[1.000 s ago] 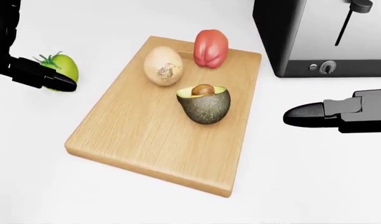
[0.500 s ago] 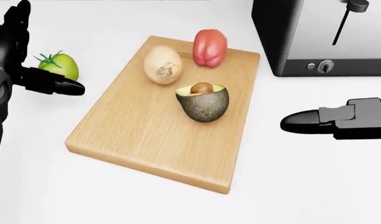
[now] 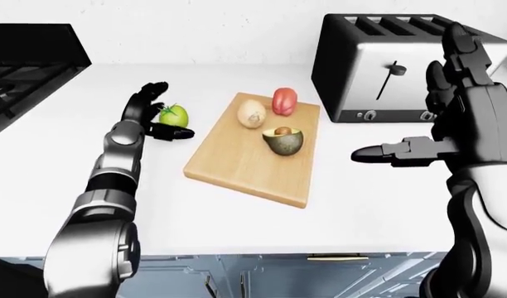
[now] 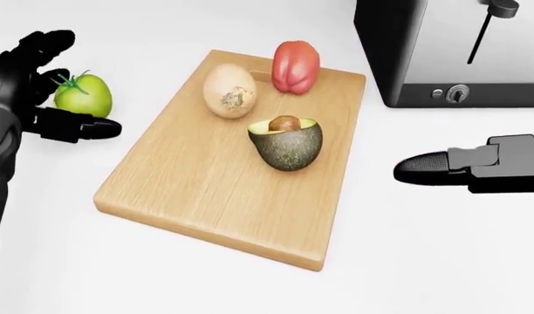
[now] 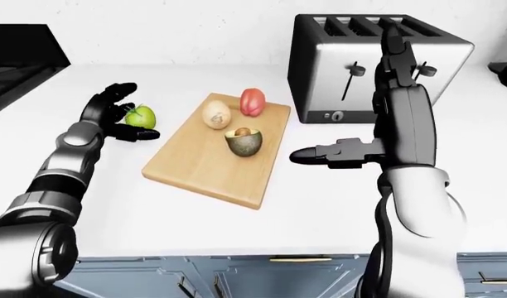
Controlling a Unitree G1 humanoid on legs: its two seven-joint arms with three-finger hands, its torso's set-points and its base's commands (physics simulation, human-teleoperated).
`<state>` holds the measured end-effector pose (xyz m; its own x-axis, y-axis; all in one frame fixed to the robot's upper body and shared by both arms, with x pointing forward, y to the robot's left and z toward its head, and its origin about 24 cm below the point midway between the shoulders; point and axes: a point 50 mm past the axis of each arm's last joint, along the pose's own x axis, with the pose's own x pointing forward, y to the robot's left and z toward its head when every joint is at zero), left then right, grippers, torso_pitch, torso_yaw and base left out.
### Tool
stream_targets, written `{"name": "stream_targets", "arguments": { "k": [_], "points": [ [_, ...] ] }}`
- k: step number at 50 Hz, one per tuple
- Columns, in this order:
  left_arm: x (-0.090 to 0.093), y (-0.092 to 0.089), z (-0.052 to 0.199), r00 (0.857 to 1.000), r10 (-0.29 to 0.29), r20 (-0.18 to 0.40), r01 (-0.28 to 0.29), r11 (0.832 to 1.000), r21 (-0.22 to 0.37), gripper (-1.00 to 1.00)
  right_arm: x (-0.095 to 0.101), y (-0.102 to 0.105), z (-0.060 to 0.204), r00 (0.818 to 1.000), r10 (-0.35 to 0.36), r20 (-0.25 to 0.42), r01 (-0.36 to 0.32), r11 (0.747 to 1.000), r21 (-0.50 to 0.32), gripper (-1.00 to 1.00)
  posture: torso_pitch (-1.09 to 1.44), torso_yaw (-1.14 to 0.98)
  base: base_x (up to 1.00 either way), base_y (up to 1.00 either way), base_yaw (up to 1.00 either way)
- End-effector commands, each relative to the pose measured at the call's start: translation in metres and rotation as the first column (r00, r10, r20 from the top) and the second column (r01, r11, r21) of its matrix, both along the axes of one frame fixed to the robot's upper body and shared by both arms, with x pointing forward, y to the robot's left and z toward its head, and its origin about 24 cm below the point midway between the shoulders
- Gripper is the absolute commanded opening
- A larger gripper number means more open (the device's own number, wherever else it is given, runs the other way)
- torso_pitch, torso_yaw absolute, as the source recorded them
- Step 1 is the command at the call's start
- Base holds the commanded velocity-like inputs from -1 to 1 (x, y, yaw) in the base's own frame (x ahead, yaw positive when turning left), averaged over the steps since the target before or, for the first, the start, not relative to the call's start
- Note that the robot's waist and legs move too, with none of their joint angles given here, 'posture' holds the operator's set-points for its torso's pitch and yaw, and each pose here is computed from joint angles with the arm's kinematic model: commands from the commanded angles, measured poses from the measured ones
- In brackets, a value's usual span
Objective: Place the avocado, onion, tomato and bell pepper on the cutting board.
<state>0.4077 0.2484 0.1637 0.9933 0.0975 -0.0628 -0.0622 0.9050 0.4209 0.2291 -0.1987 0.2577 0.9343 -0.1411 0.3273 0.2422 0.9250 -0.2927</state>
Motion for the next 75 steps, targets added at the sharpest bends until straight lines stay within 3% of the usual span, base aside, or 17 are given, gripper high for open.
{"name": "stream_targets", "arguments": {
  "k": [1, 12, 16, 18, 30, 43, 50, 65, 75],
  "points": [
    [0.004, -0.002, 0.028, 0.994, -0.009, 0.108, 0.008, 1.000, 0.012, 0.47, -0.005, 0.000, 0.010, 0.997, -0.005, 0.071, 0.006, 1.000, -0.019, 1.00, 0.00, 0.00, 0.00, 0.00, 0.00],
    [0.005, -0.006, 0.021, 0.996, -0.019, 0.088, 0.016, 0.999, 0.029, 0.36, -0.006, 0.000, 0.008, 0.998, -0.009, 0.069, 0.010, 1.000, -0.018, 1.00, 0.00, 0.00, 0.00, 0.00, 0.00],
    [0.006, -0.008, 0.022, 0.996, -0.024, 0.089, 0.022, 0.999, 0.032, 0.20, -0.006, 0.000, 0.009, 0.998, -0.009, 0.069, 0.010, 1.000, -0.017, 1.00, 0.00, 0.00, 0.00, 0.00, 0.00],
    [0.006, -0.009, 0.021, 0.996, -0.029, 0.084, 0.026, 0.999, 0.035, -0.03, -0.006, 0.000, 0.009, 0.998, -0.011, 0.069, 0.012, 1.000, -0.018, 1.00, 0.00, 0.00, 0.00, 0.00, 0.00],
    [0.006, -0.012, 0.019, 0.996, -0.049, 0.073, 0.045, 0.998, 0.050, -0.26, -0.008, 0.000, 0.015, 0.997, -0.005, 0.078, 0.007, 1.000, -0.023, 1.00, 0.00, 0.00, 0.00, 0.00, 0.00],
    [0.006, -0.010, 0.036, 0.993, -0.063, 0.105, 0.054, 0.995, 0.084, -0.57, -0.007, 0.002, 0.013, 0.997, -0.003, 0.077, 0.004, 1.000, -0.019, 1.00, 0.00, 0.00, 0.00, 0.00, 0.00],
    [0.004, -0.017, 0.054, 0.986, -0.095, 0.139, 0.078, 0.989, 0.125, -0.61, -0.007, 0.001, 0.010, 0.997, -0.005, 0.072, 0.006, 1.000, -0.019, 1.00, 0.00, 0.00, 0.00, 0.00, 0.00],
    [-0.040, -0.055, 0.090, 0.955, -0.216, 0.204, 0.175, 0.964, 0.200, -0.68, -0.002, 0.002, 0.009, 0.997, 0.001, 0.074, 0.000, 1.000, -0.013, 1.00, 0.00, 0.00, 0.00, 0.00, 0.00],
    [-0.067, -0.076, 0.080, 0.942, -0.276, 0.193, 0.239, 0.951, 0.194, -0.72, -0.002, 0.003, 0.007, 0.997, 0.006, 0.076, -0.006, 1.000, -0.007, 1.00, 0.00, 0.00, 0.00, 0.00, 0.00]
  ]
}}
